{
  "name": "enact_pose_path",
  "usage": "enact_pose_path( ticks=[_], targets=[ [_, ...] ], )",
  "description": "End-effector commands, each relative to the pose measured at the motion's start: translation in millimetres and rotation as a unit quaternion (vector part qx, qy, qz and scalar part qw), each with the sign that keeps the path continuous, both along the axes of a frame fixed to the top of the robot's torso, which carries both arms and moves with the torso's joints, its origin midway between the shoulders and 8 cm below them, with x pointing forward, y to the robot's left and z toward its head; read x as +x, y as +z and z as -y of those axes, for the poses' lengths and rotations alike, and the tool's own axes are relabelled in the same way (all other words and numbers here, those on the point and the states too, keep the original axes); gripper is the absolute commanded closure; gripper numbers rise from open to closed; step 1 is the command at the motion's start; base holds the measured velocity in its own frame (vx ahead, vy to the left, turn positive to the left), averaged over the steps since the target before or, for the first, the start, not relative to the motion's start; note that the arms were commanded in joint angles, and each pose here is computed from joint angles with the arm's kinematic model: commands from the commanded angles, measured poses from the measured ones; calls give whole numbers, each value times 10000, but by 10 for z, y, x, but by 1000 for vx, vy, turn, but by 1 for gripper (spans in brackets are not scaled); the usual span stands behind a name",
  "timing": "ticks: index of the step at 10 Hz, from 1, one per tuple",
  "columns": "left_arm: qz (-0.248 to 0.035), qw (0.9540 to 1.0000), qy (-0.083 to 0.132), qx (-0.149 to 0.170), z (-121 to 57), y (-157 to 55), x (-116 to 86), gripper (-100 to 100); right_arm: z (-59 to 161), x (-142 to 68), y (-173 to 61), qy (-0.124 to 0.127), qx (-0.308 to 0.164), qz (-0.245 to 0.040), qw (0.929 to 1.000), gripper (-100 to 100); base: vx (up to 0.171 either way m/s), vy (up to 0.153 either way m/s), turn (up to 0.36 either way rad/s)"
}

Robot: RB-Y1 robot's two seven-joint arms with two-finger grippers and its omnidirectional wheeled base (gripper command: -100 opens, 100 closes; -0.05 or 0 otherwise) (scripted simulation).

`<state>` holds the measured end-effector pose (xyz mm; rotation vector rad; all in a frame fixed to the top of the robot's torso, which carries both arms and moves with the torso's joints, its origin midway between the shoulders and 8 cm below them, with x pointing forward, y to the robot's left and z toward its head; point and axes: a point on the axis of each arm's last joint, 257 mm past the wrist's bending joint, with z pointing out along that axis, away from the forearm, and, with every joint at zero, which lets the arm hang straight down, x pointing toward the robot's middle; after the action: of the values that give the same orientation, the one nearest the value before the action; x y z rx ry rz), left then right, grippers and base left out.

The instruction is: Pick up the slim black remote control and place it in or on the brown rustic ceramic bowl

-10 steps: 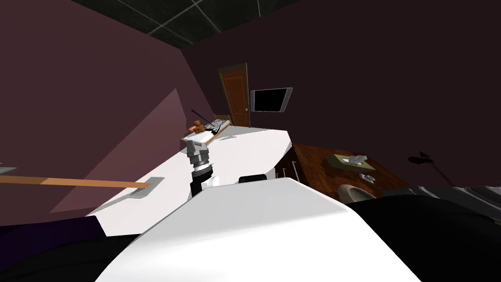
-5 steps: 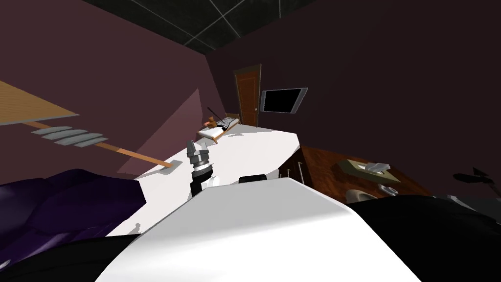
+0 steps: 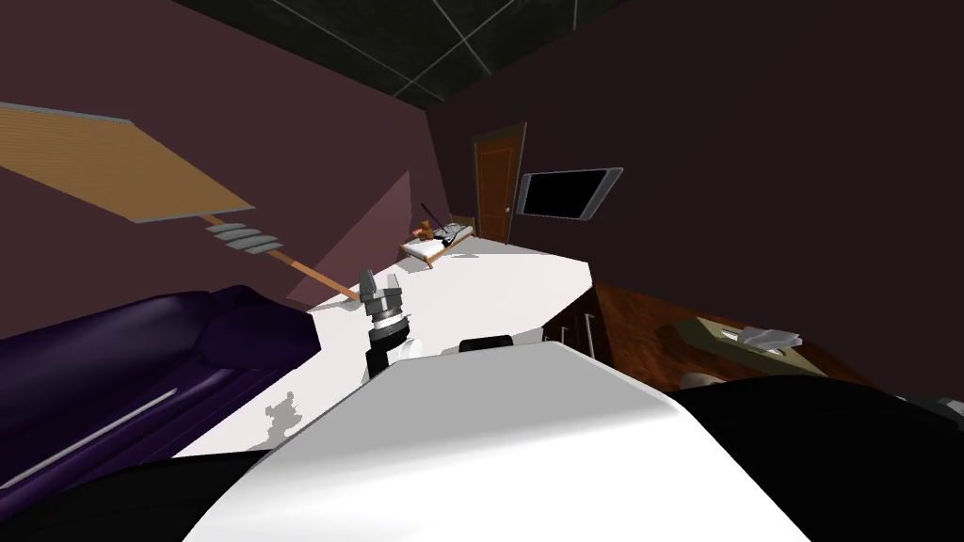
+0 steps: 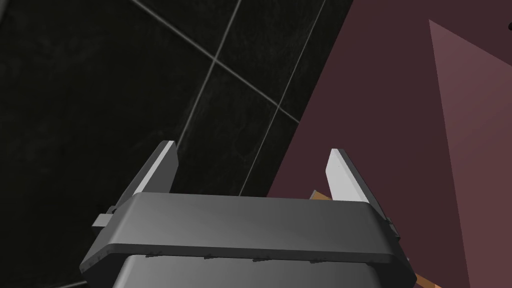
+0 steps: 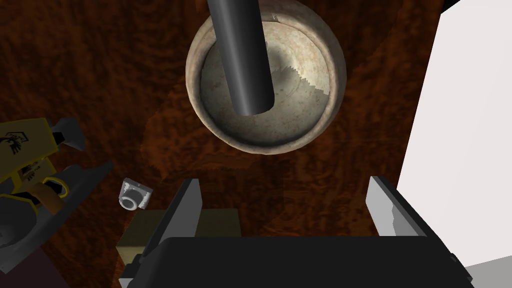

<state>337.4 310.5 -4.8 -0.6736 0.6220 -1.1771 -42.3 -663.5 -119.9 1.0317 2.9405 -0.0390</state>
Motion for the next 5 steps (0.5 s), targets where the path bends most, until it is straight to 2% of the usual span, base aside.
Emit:
enact_pose_path(
  ticks=[1, 5],
  targets=[
    [0, 10000, 0, 0, 0, 0, 0, 0, 0, 0, 0, 0, 0, 0, 10000, 0, 0, 0, 0],
    [0, 10000, 0, 0, 0, 0, 0, 0, 0, 0, 0, 1, 1, 0, 10000, 0, 0, 0, 0]
  ],
)
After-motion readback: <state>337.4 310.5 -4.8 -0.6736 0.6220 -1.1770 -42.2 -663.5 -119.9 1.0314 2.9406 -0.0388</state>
